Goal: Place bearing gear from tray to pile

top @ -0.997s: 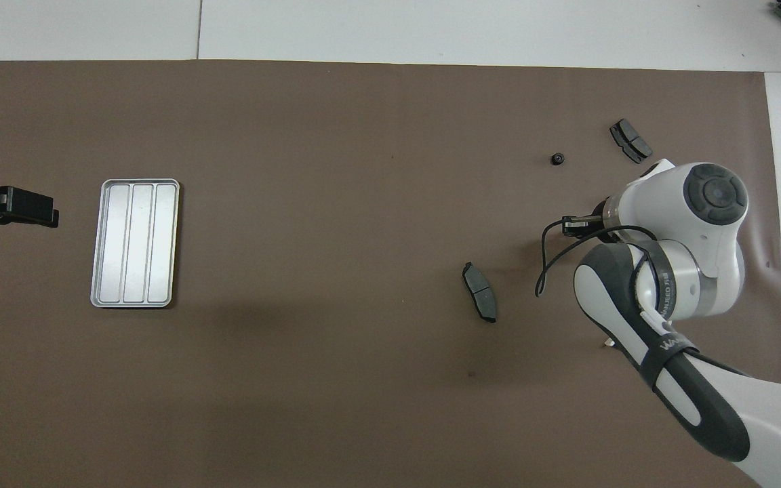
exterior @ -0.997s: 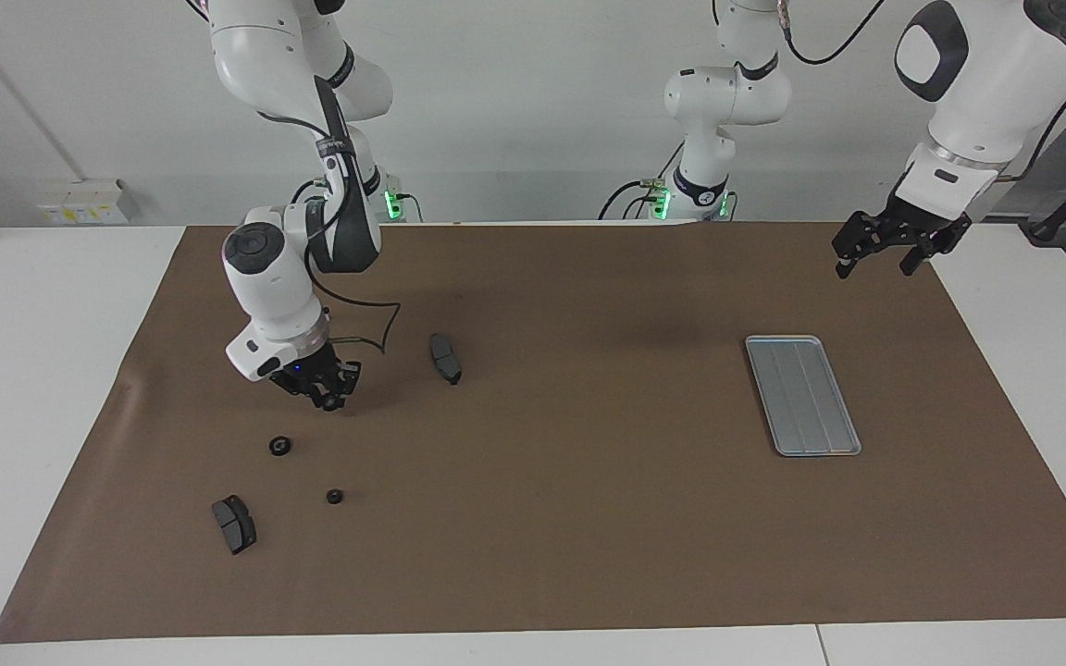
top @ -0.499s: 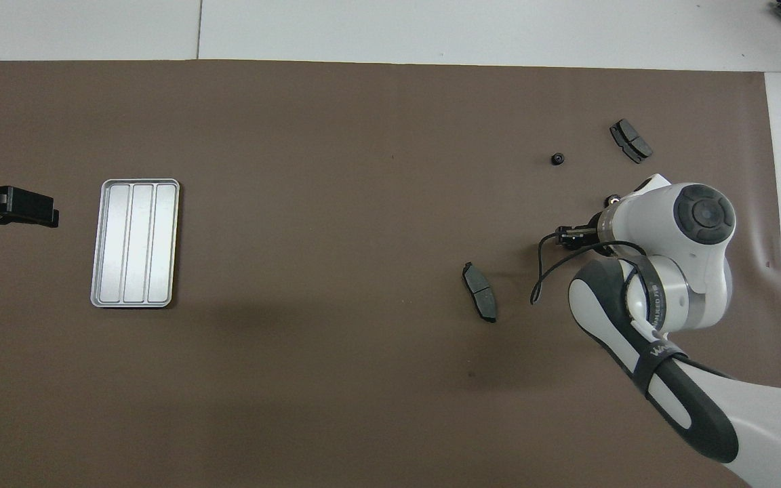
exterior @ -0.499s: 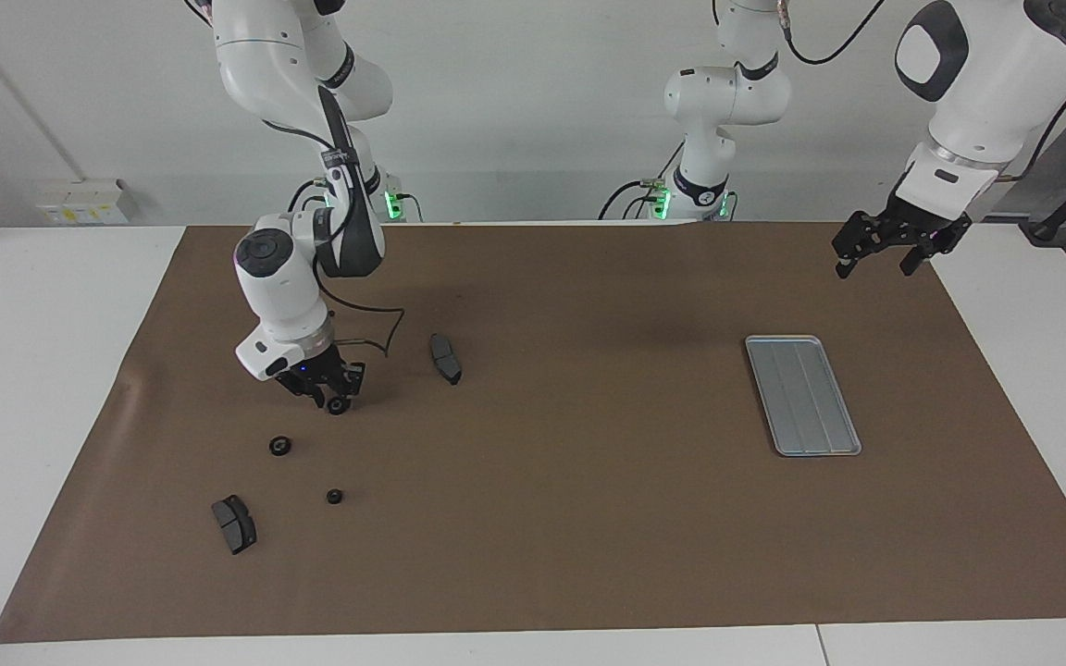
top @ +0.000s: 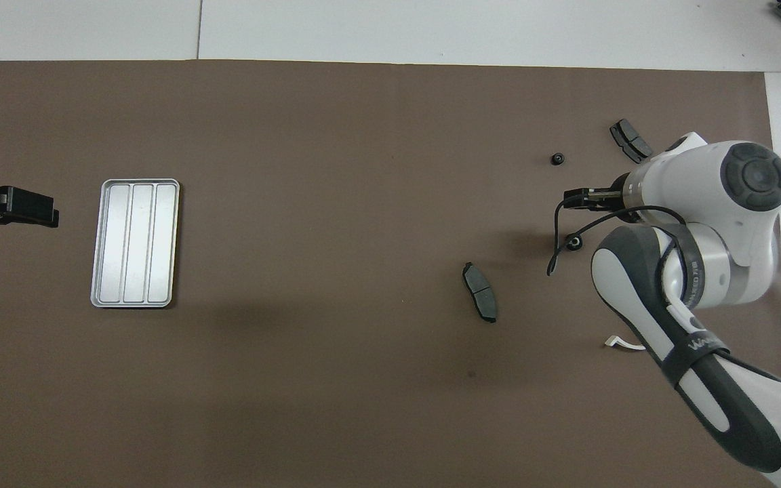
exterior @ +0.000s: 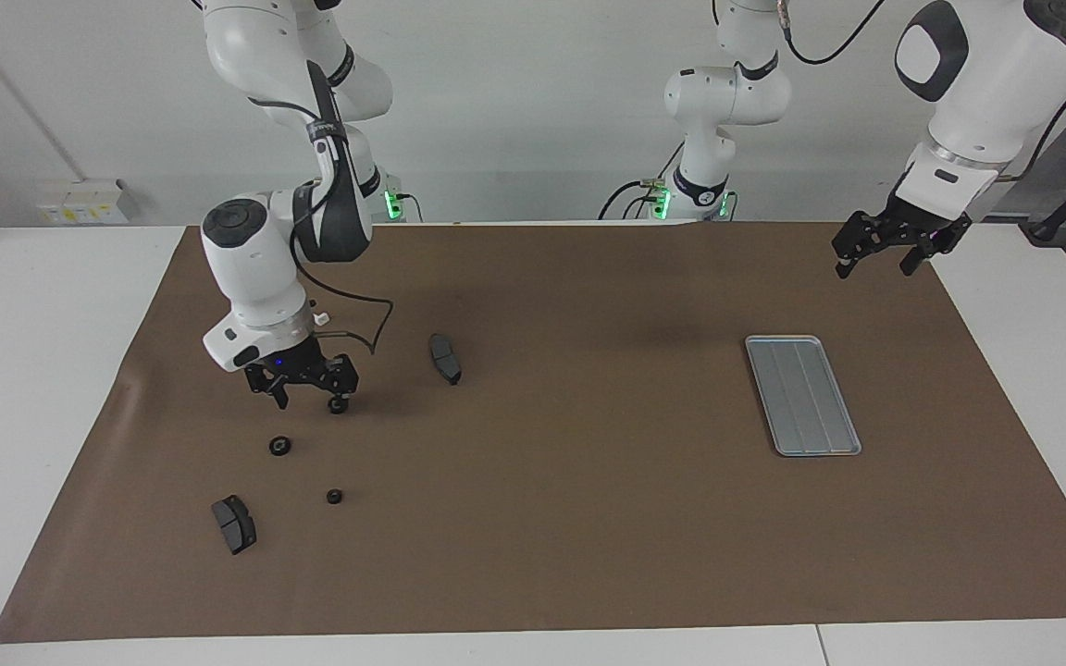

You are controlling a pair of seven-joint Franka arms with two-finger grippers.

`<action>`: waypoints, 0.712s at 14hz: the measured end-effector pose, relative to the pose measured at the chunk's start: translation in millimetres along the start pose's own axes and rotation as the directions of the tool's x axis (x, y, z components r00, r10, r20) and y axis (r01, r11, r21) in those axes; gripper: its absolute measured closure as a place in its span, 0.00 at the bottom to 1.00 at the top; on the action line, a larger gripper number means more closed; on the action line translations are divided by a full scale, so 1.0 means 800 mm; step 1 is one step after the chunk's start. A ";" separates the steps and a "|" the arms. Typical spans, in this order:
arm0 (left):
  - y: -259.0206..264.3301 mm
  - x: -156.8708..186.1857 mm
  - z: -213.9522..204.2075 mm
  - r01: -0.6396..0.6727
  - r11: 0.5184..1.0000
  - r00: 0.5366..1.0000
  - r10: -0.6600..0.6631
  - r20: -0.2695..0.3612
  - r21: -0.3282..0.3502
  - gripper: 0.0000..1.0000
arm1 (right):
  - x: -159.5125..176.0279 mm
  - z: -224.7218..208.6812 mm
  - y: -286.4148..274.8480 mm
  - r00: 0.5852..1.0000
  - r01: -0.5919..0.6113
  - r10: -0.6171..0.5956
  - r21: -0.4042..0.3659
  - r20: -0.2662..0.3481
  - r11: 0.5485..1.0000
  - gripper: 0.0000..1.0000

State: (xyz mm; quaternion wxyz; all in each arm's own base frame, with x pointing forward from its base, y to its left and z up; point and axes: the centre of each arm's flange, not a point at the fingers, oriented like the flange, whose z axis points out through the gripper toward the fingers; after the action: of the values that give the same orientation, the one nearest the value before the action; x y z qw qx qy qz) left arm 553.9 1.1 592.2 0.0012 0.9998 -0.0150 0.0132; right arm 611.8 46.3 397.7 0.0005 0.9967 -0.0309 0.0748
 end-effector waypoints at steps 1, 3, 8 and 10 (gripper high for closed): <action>0.000 0.000 0.000 0.000 1.000 1.000 0.000 0.000 0.000 0.00 | 0.009 -0.026 -0.001 1.000 -0.010 0.010 -0.001 0.009 1.000 0.00; 0.000 0.000 0.000 0.000 1.000 1.000 0.000 0.000 0.000 0.00 | 0.022 -0.083 0.000 1.000 -0.023 0.023 -0.002 0.016 1.000 0.00; 0.000 0.000 0.000 0.000 1.000 1.000 0.000 0.000 0.000 0.00 | 0.013 -0.195 0.043 0.996 -0.078 0.079 -0.009 0.040 0.997 0.00; 0.000 0.000 0.000 0.000 1.000 1.000 0.000 0.000 0.000 0.00 | -0.001 -0.233 0.066 0.993 -0.100 0.101 -0.013 0.059 0.995 0.00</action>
State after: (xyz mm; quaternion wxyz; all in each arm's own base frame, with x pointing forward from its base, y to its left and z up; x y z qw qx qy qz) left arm 553.9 1.0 592.2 0.0012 0.9998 -0.0150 0.0132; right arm 580.0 -5.4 581.7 0.0008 0.9957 -0.0815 0.0445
